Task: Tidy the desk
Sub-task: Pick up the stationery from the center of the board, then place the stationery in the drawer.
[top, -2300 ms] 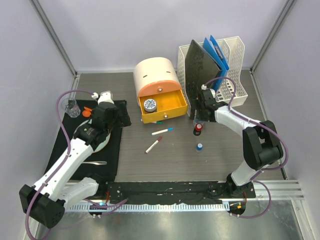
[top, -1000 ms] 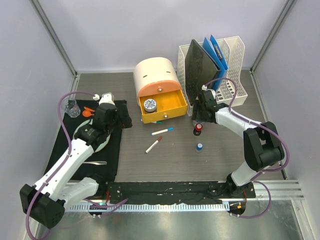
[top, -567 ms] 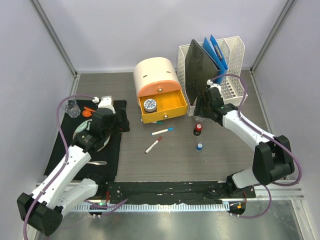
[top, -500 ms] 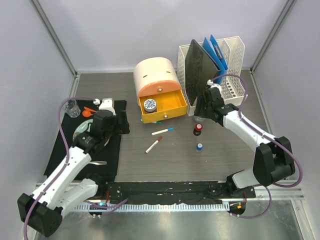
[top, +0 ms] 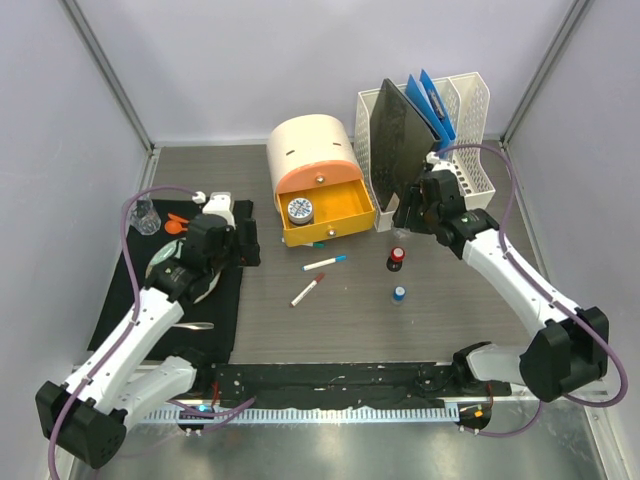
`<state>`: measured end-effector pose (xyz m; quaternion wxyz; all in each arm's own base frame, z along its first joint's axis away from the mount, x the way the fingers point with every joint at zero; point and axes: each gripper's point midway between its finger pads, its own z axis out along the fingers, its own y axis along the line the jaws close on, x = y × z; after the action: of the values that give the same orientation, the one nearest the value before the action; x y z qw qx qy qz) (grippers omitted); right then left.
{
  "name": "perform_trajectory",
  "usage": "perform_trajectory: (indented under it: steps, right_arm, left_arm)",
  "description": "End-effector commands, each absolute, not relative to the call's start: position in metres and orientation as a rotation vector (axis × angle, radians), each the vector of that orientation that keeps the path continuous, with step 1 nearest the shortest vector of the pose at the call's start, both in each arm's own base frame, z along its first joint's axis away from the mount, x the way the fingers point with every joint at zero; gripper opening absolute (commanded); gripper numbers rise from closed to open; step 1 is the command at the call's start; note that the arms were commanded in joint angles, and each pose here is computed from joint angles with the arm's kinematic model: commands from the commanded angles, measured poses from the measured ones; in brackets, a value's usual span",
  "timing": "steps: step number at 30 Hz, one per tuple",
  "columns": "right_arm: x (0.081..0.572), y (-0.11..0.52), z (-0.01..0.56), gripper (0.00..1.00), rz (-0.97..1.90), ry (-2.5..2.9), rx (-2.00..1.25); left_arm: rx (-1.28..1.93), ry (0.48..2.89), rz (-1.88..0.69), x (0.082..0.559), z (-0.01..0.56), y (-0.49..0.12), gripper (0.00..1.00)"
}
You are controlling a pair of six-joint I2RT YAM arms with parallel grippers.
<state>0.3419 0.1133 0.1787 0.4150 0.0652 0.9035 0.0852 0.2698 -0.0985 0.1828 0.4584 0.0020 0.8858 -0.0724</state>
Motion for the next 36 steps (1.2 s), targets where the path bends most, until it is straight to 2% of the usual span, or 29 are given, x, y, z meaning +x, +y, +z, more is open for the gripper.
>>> perform_trajectory:
  steps: [1, 6, 10, 20, 28, 36]
  right_arm:
    - [0.343, 0.119, 0.231, 0.20, 0.302, 2.162, 0.153]
    - [0.336, 0.124, 0.249, 0.20, 0.349, 2.151, 0.142]
    - [0.333, 0.129, 0.264, 0.20, 0.399, 2.119, 0.141]
    - [0.332, 0.141, 0.294, 0.20, 0.482, 2.090, 0.103]
    - [0.331, 0.167, 0.327, 0.20, 0.596, 2.055, 0.014]
    - [0.334, 0.211, 0.326, 0.18, 0.577, 2.087, -0.097]
  left_arm:
    - [0.034, 2.160, -0.174, 0.271, 0.198, -0.097, 1.00]
    - [0.046, 2.120, -0.101, 0.273, 0.208, -0.079, 1.00]
    - [0.023, 2.098, -0.188, 0.276, 0.212, -0.082, 1.00]
    - [-0.003, 2.123, -0.179, 0.281, 0.209, -0.069, 1.00]
    - [-0.013, 2.130, -0.200, 0.283, 0.208, -0.067, 1.00]
    - [-0.097, 2.126, -0.149, 0.280, 0.205, -0.052, 1.00]
